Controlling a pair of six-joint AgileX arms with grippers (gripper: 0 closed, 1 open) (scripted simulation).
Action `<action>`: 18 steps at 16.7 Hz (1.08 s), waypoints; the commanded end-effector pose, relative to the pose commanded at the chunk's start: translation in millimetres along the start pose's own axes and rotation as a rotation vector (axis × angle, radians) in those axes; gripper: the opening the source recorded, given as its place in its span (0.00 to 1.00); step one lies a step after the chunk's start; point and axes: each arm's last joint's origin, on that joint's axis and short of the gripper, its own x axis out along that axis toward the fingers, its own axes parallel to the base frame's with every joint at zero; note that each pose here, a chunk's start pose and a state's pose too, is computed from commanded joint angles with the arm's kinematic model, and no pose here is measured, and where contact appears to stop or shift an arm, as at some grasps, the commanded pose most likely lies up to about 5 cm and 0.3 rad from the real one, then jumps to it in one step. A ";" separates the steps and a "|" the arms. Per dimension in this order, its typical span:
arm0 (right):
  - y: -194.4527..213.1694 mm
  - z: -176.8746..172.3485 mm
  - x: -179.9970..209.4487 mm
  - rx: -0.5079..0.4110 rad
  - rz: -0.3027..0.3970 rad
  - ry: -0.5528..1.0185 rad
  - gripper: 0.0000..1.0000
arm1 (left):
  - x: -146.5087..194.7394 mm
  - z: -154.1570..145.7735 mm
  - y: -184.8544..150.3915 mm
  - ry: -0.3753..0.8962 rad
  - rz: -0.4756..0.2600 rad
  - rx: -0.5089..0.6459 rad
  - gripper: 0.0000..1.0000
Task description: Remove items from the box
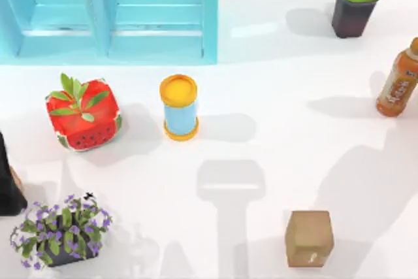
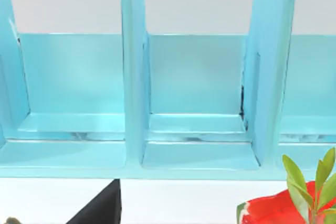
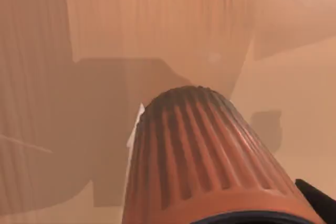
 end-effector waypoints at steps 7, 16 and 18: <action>-0.3 -13.1 -117.5 0.039 -0.090 -0.055 0.00 | 0.0 0.0 0.0 0.000 0.000 0.000 1.00; -2.3 2.3 -110.2 -0.004 0.026 0.021 0.00 | 0.0 0.0 0.0 0.000 0.000 0.000 1.00; -2.3 2.3 -110.2 -0.004 0.026 0.021 0.00 | 0.0 0.0 0.0 0.000 0.000 0.000 1.00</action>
